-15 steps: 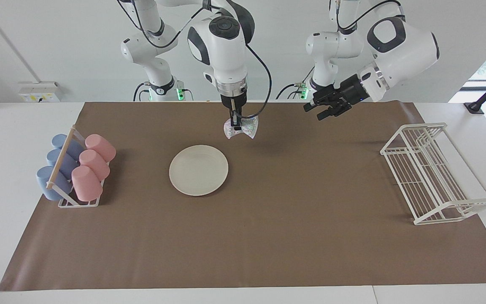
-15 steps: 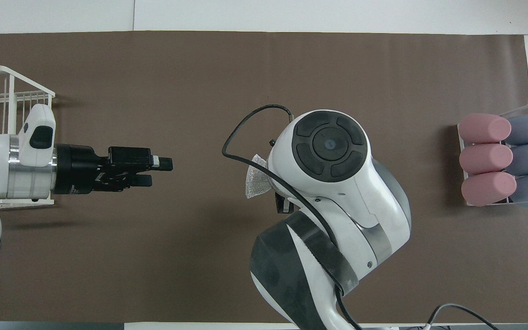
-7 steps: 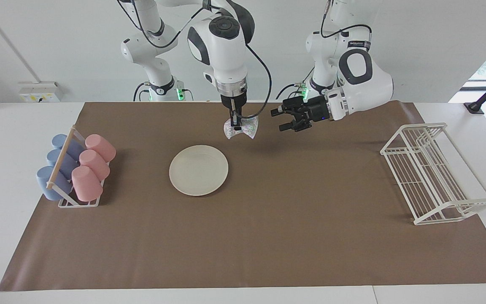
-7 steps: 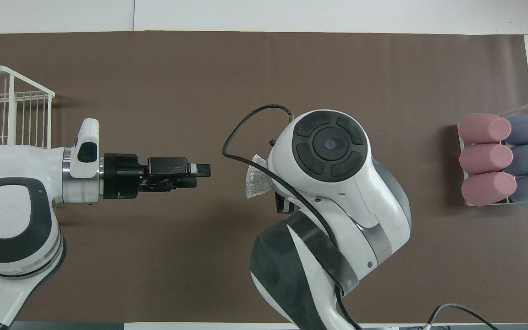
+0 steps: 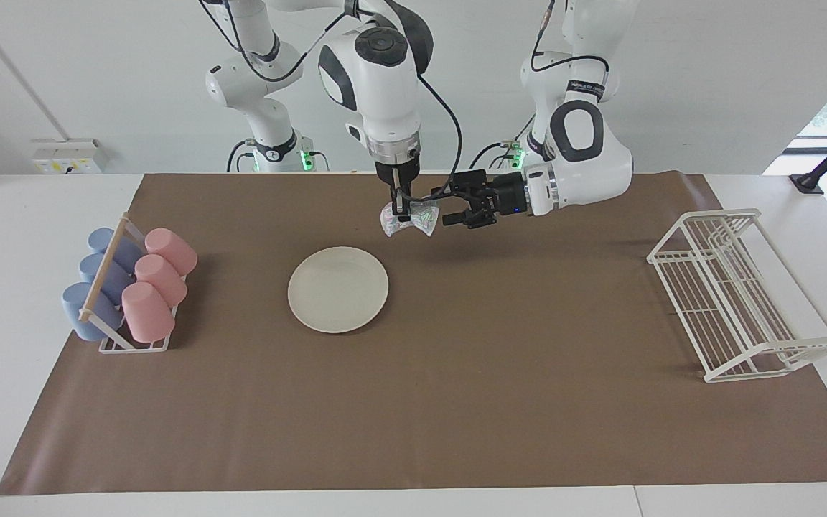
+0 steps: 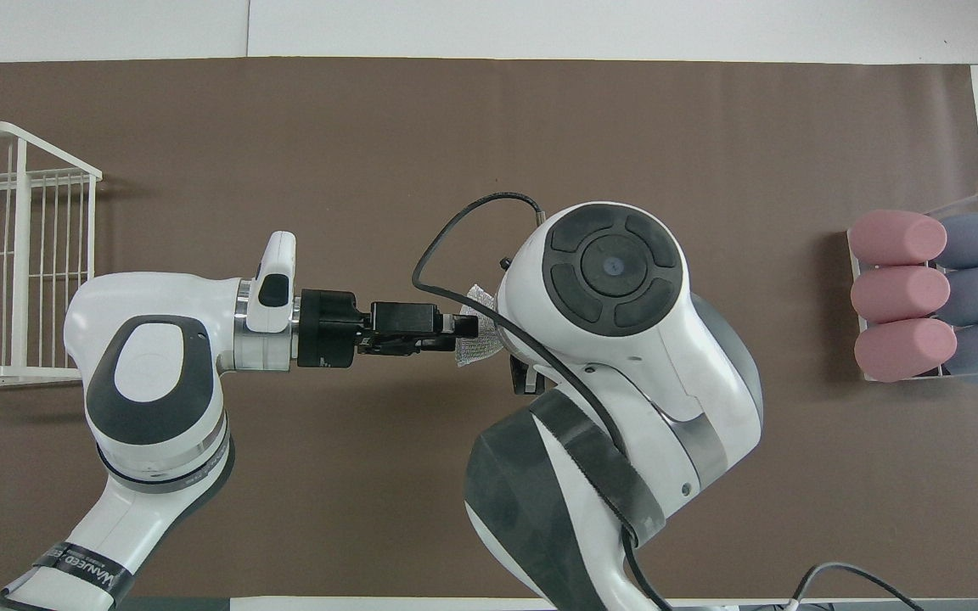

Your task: Wipe plate with sponge

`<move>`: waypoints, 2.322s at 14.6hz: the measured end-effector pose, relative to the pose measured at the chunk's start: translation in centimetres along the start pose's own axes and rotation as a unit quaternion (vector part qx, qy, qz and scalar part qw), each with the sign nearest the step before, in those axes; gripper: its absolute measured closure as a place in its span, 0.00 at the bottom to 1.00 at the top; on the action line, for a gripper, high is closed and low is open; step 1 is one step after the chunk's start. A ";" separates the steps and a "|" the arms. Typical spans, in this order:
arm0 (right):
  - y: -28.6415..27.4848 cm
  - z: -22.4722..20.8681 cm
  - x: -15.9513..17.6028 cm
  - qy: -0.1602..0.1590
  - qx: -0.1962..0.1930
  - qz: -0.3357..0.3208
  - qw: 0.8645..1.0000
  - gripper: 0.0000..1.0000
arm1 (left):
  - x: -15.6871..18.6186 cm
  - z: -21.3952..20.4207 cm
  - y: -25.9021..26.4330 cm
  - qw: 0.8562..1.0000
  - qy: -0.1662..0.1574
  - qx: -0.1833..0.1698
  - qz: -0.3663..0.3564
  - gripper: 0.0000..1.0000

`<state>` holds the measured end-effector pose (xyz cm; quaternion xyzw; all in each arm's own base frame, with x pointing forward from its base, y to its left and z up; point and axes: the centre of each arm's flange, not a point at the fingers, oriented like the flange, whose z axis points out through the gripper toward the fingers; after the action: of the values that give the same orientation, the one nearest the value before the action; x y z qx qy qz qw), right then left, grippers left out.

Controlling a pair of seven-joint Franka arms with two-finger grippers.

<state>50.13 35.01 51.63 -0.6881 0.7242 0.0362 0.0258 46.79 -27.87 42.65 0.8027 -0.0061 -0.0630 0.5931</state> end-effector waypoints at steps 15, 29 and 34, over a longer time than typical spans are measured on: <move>-0.1 -0.2 0.0 -0.001 0.002 0.001 1.000 0.89 | -0.2 0.5 0.6 1.000 -0.012 -0.005 0.005 0.94; -2.8 -1.3 6.5 0.016 -0.027 -0.052 0.998 0.00 | 0.1 -0.8 0.4 0.999 -0.032 0.030 0.014 0.94; -6.6 -4.7 21.5 0.010 -0.061 -0.144 0.988 0.00 | 2.2 -6.0 1.9 0.990 -0.036 0.135 -0.004 0.94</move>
<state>55.66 12.83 54.28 -0.7858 0.6142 0.0698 -0.0187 49.79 -22.96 45.99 0.8725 -0.0323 -0.0926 0.4786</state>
